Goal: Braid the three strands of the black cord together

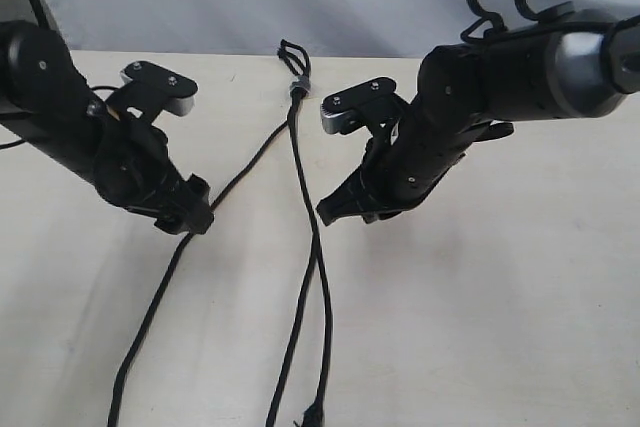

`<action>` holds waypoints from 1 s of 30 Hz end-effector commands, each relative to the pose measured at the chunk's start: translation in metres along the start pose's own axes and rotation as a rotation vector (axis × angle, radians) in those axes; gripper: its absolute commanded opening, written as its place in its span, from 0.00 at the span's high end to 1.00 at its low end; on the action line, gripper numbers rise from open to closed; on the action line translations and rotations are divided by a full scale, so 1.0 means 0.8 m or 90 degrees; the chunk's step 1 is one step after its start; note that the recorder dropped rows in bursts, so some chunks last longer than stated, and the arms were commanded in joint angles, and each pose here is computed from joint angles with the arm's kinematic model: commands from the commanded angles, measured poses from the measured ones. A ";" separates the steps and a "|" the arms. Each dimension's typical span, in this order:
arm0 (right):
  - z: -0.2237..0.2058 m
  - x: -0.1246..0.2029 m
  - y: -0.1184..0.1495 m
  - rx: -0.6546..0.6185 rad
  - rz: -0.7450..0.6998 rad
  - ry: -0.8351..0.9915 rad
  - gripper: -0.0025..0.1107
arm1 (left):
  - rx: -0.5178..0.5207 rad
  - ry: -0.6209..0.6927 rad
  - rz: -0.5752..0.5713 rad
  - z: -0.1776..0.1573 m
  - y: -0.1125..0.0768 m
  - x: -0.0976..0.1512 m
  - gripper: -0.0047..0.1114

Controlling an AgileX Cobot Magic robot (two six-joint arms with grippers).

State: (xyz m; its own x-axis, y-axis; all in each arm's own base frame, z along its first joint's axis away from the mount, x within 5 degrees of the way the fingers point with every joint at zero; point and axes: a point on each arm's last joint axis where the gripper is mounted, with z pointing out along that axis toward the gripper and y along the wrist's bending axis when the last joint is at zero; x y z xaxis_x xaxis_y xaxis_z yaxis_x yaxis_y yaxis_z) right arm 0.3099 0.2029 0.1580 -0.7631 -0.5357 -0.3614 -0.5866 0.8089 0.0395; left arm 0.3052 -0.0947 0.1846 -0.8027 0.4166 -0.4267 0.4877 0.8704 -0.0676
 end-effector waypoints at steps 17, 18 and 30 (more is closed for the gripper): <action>0.017 0.031 0.104 -0.014 -0.029 0.135 0.57 | -0.123 -0.181 -0.205 -0.106 0.077 0.037 0.27; 0.031 0.035 0.101 0.007 -0.026 0.151 0.57 | -0.122 -0.179 -0.205 -0.106 0.077 0.037 0.27; 0.023 0.032 0.018 0.173 -0.041 0.180 0.98 | -0.119 -0.182 -0.208 -0.106 0.077 0.037 0.27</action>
State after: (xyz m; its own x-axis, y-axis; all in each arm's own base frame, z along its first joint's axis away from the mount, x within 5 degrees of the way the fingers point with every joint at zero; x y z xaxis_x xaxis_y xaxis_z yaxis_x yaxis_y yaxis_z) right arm 0.2755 0.2254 0.1211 -0.7562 -0.6503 -0.0723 -0.6246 0.7503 -0.2163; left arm 0.2843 -0.0077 0.2427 -0.7677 0.0663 -0.6373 0.1465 0.9865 -0.0738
